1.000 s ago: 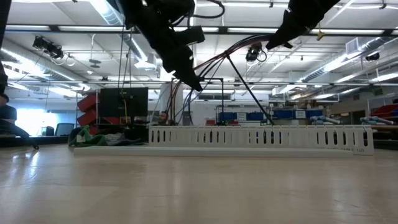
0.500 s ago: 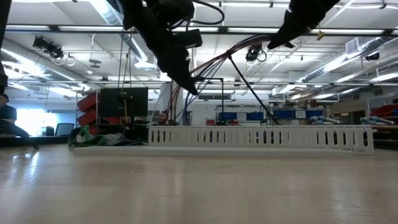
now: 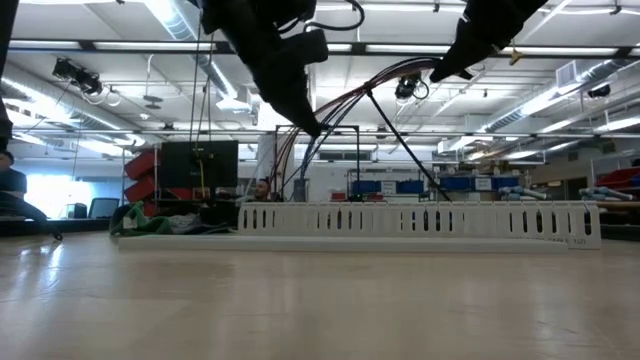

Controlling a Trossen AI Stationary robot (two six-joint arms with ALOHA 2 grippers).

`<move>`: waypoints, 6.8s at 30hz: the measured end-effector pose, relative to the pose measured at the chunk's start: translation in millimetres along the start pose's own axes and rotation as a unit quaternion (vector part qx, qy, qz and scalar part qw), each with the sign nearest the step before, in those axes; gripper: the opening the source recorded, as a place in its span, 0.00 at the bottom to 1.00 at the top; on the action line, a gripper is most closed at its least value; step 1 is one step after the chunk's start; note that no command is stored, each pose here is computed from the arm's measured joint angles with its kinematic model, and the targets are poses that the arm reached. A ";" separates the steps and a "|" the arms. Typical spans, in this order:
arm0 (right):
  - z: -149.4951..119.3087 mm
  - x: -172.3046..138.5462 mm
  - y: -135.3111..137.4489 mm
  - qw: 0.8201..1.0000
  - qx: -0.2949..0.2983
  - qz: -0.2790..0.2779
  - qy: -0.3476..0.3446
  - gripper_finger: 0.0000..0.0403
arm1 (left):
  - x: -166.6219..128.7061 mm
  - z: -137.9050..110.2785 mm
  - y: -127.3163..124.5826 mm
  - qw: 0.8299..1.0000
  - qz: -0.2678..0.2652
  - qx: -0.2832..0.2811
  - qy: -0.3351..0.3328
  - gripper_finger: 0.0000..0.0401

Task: Ziptie cables
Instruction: Put the ziptied cables into the white cable duct

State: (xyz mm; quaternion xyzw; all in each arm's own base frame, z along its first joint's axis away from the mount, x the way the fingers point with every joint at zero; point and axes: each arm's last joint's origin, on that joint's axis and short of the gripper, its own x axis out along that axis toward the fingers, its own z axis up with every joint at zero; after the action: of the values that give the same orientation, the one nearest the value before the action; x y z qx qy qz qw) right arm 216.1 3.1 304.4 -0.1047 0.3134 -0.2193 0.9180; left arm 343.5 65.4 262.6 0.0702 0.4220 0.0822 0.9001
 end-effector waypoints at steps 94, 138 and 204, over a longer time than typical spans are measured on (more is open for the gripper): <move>23.9 -2.1 -10.4 0.996 0.007 0.051 -0.067 0.02 | -52.9 1.9 8.2 0.980 0.171 0.097 -0.018 0.00; 4.2 71.1 35.8 0.976 0.027 0.149 0.159 0.02 | 18.9 -55.6 -47.3 0.985 0.128 0.088 0.072 0.00; -34.1 124.1 62.4 0.969 0.032 0.160 0.183 0.02 | 30.5 -65.2 -47.3 0.972 0.168 0.113 0.121 0.00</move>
State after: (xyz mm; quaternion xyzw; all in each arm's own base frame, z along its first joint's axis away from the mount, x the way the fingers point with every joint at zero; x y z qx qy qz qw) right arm 303.7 -1.9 191.5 0.0183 0.4814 -0.0951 0.8711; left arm 316.6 29.3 189.2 0.2309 0.5166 0.1915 0.8019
